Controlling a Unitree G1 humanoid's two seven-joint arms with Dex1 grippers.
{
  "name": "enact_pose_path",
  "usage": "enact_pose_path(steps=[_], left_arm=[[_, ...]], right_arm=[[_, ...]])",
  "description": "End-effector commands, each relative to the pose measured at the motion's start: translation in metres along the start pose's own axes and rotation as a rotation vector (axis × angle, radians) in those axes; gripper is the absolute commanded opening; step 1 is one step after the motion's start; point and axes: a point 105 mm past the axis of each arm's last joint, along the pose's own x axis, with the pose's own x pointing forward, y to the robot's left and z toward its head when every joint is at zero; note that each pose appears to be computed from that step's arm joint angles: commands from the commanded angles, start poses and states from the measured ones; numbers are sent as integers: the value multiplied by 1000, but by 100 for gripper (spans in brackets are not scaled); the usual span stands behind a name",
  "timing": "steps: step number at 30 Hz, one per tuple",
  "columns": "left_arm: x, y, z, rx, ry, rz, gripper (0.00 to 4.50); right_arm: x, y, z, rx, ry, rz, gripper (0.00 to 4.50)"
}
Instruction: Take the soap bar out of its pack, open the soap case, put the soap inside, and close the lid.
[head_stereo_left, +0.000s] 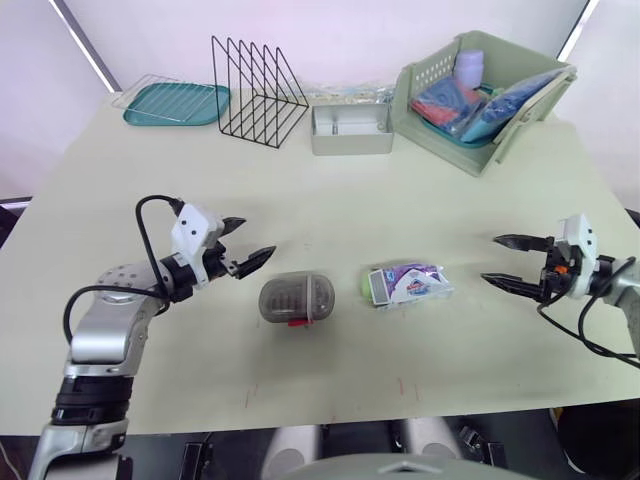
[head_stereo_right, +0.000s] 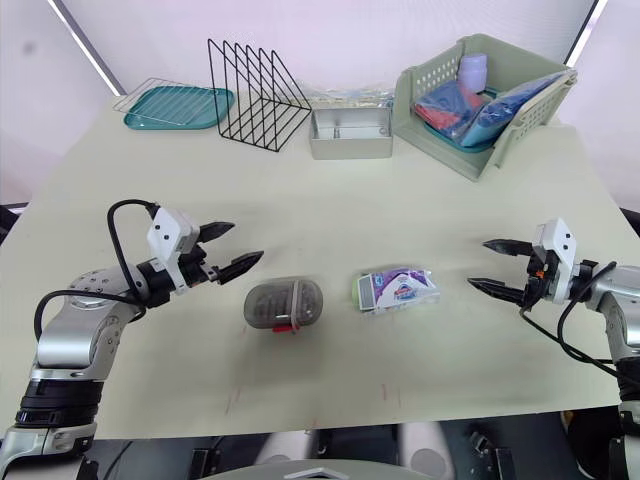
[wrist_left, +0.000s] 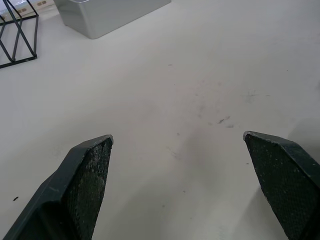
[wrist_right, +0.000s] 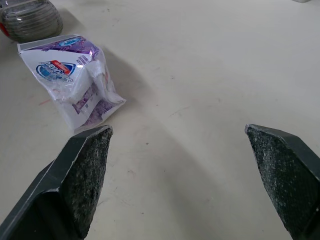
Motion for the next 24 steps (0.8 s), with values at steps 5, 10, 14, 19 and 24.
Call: enact_pose_path(steps=[5, 10, 14, 19, 24], left_arm=[[-3, -1, 12, 61, -44, 5, 450], [-2, -1, 14, 96, -57, 7, 450], [-2, 0, 12, 74, -50, 3, 450], [-2, -4, 6, 24, -26, -41, 450], [-4, -33, 34, 47, -166, -231, 450]], right_arm=[[-3, -2, 7, -3, 23, 15, 446], [-2, -1, 6, 30, 26, 14, 446], [1, -2, 11, 3, 11, 17, 446], [4, 2, 23, -163, 38, 99, 446], [17, 22, 48, -283, 96, 325, 446]])
